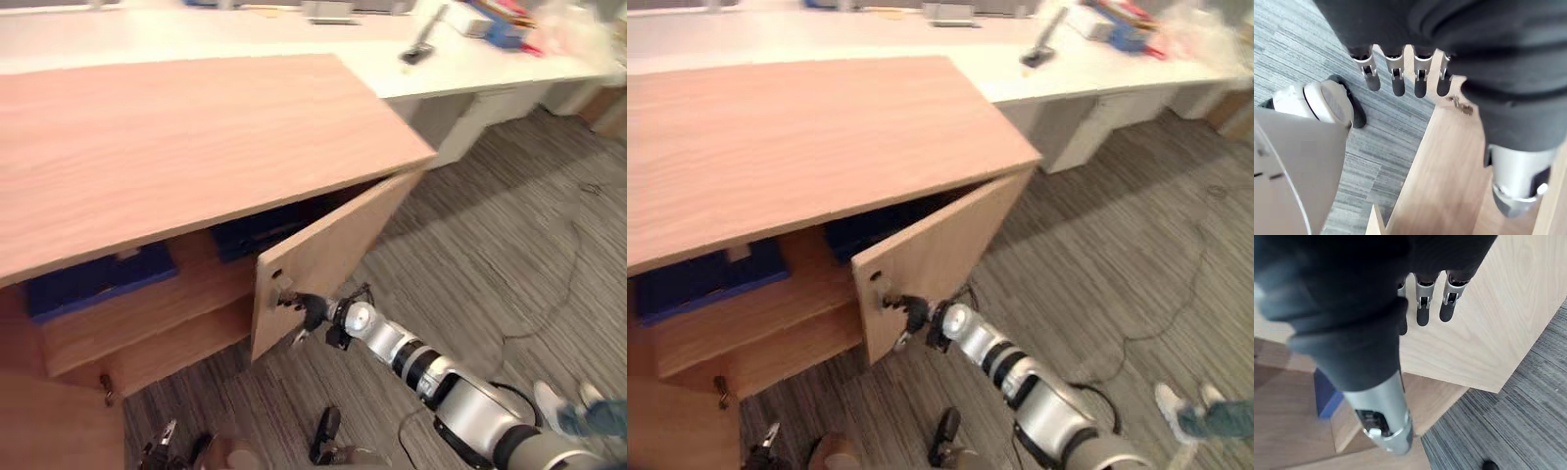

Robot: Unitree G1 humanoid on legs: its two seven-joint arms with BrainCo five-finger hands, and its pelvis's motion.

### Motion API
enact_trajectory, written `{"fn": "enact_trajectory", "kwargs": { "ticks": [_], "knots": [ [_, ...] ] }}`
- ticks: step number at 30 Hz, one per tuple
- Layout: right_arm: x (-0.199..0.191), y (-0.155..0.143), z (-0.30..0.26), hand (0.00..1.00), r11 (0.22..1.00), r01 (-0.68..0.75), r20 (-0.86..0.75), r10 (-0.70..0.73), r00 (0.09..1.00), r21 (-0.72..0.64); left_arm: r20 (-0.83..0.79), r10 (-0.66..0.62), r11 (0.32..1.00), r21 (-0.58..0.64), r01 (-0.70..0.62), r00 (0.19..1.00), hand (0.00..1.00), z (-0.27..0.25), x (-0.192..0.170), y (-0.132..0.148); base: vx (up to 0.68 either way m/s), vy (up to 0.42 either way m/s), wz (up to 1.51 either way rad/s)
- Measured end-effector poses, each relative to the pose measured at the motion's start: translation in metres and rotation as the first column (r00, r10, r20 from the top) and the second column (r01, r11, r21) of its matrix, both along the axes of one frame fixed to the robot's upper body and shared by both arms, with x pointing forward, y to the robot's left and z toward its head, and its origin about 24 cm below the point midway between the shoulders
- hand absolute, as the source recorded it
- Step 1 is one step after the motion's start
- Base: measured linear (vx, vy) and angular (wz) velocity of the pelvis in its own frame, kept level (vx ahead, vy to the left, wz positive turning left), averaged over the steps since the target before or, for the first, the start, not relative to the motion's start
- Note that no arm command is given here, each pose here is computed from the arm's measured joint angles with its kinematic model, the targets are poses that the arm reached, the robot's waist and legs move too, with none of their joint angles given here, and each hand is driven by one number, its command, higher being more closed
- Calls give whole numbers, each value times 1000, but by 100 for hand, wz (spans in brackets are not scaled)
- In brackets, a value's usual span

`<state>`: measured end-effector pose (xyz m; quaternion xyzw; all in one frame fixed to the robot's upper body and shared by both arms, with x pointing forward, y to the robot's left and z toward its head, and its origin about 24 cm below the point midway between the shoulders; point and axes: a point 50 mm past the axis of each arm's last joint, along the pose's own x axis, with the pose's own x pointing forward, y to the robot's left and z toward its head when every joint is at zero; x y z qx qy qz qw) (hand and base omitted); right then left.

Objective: Walk over to the cabinet, pick up the folder, carry it to the office cabinet, place the folder inside the office cabinet, then close the office cabinet door

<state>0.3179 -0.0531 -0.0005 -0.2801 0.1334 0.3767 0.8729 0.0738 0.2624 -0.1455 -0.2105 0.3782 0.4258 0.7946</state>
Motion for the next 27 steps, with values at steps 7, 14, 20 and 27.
{"fn": "enact_trajectory", "kwargs": {
  "ticks": [7,14,20,27],
  "knots": [
    [-12,-62,-42,0,853,501,-220,-465,858,148,-9,-62,998,1,62,998,0,-1,4,-5,137,-14,131],
    [-67,-106,-97,0,662,749,-412,-674,613,30,2,-90,995,-37,90,996,0,-4,8,-22,31,-96,62],
    [-98,-114,-118,0,574,818,-499,-715,489,-20,-21,-109,993,-53,108,994,0,-7,-2,-29,-52,-33,53],
    [-149,-123,-146,0,346,929,-599,-774,203,-132,-39,-198,979,-54,196,979,0,-8,-2,-38,-92,43,65]
  ]
}}
